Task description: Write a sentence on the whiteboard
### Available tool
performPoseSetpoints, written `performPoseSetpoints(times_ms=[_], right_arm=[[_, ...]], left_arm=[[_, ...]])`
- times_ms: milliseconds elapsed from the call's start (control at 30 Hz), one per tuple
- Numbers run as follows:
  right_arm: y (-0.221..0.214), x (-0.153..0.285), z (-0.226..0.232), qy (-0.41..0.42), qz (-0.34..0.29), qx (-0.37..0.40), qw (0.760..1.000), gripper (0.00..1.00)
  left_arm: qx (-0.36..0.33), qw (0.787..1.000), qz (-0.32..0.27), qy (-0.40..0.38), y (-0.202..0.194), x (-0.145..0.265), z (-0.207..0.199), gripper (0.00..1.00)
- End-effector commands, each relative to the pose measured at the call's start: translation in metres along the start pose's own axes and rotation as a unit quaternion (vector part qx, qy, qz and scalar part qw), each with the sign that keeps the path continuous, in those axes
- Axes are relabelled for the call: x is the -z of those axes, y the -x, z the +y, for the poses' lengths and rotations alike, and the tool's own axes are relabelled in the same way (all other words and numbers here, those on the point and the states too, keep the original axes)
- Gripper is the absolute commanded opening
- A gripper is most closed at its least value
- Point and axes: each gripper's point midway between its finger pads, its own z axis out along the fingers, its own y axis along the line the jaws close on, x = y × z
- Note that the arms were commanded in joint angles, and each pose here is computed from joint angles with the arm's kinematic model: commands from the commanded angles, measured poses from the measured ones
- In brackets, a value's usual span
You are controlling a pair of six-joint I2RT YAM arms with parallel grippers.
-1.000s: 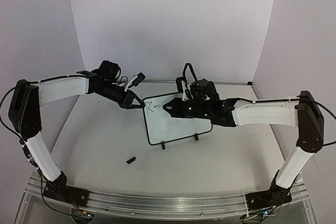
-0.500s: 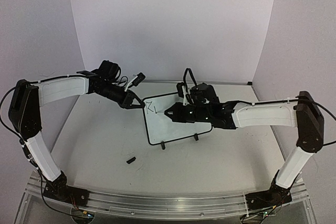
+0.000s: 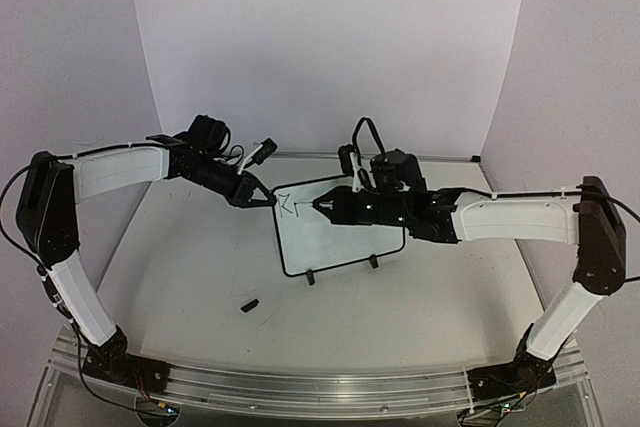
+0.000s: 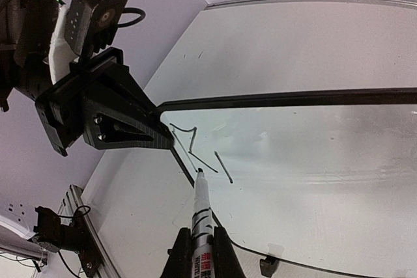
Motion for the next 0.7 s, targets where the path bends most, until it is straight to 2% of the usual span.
performPoseSetpoints(times_ms=[0,667], right_arm=[[0.028,0.002,0.014,0.009,-0.042,0.014,0.999,0.0],[0.027,-0.016,-0.003,-0.027,-0.049,0.004,0.998,0.0]], left_arm=[[-0.009,0.999,0.025,0.022,-0.012,-0.001,0.001,0.0],[-0.01,0.999,0.03,0.019,-0.013,-0.004,-0.001,0.0]])
